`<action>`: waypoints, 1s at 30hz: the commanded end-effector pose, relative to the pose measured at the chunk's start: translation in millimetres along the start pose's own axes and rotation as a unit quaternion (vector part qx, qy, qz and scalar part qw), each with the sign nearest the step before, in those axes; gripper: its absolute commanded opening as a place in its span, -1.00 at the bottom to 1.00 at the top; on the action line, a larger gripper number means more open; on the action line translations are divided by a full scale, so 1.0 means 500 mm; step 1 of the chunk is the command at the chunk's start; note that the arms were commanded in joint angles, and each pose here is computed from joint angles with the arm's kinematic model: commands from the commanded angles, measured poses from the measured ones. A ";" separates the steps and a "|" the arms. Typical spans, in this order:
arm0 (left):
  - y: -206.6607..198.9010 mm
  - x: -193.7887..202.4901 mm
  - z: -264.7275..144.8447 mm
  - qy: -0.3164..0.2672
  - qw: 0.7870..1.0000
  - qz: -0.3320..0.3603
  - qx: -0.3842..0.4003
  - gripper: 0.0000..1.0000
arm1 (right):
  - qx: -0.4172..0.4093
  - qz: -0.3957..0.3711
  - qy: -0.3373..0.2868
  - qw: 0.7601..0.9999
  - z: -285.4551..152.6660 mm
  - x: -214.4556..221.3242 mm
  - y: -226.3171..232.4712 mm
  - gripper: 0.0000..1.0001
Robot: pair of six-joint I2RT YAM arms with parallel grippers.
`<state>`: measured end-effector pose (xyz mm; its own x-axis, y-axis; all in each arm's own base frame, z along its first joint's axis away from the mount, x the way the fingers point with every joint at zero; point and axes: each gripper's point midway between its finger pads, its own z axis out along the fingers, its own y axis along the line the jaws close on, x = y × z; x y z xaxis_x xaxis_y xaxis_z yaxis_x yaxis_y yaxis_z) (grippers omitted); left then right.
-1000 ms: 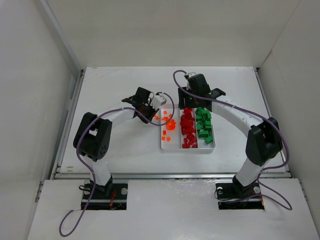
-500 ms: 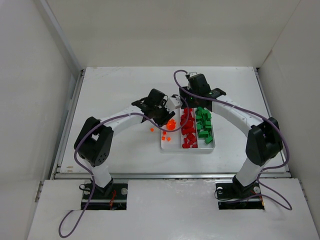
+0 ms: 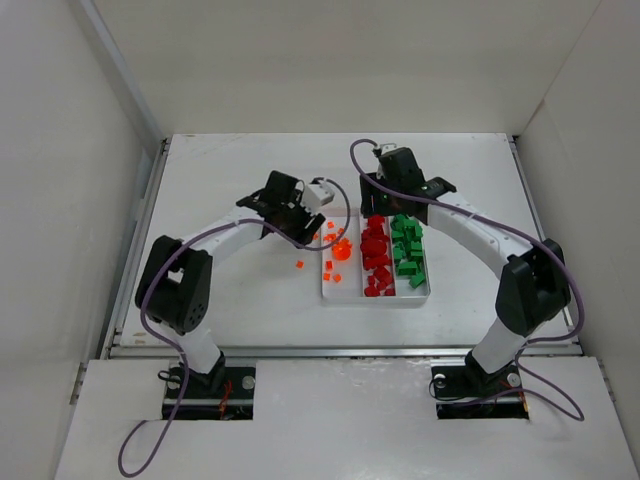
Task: Sort the legos into containers by color
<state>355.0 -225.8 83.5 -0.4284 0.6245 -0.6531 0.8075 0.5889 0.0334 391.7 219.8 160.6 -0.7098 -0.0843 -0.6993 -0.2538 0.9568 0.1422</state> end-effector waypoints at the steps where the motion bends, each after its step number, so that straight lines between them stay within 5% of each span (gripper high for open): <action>1: -0.002 0.042 -0.042 0.006 1.000 0.014 -0.012 0.18 | -0.008 0.000 -0.017 1.000 -0.020 -0.012 0.004 0.32; 7: -0.034 0.074 -0.022 0.017 1.000 0.006 0.010 0.24 | -0.014 0.004 -0.014 1.000 -0.012 -0.010 0.009 0.32; 22: -0.062 0.155 0.039 0.082 0.995 -0.048 0.025 -0.01 | 0.003 -0.001 -0.013 1.000 -0.016 0.003 -0.007 0.32; 30: -0.068 0.181 0.033 0.105 0.993 -0.044 0.029 -0.81 | 0.003 -0.001 -0.013 1.000 -0.016 0.003 -0.007 0.32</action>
<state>311.7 -204.1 20.9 -0.5433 0.6480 -0.5337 0.7804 0.6241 -0.0367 381.5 214.6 143.6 -0.7358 -0.0990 -0.6700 -0.2505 0.9589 0.1334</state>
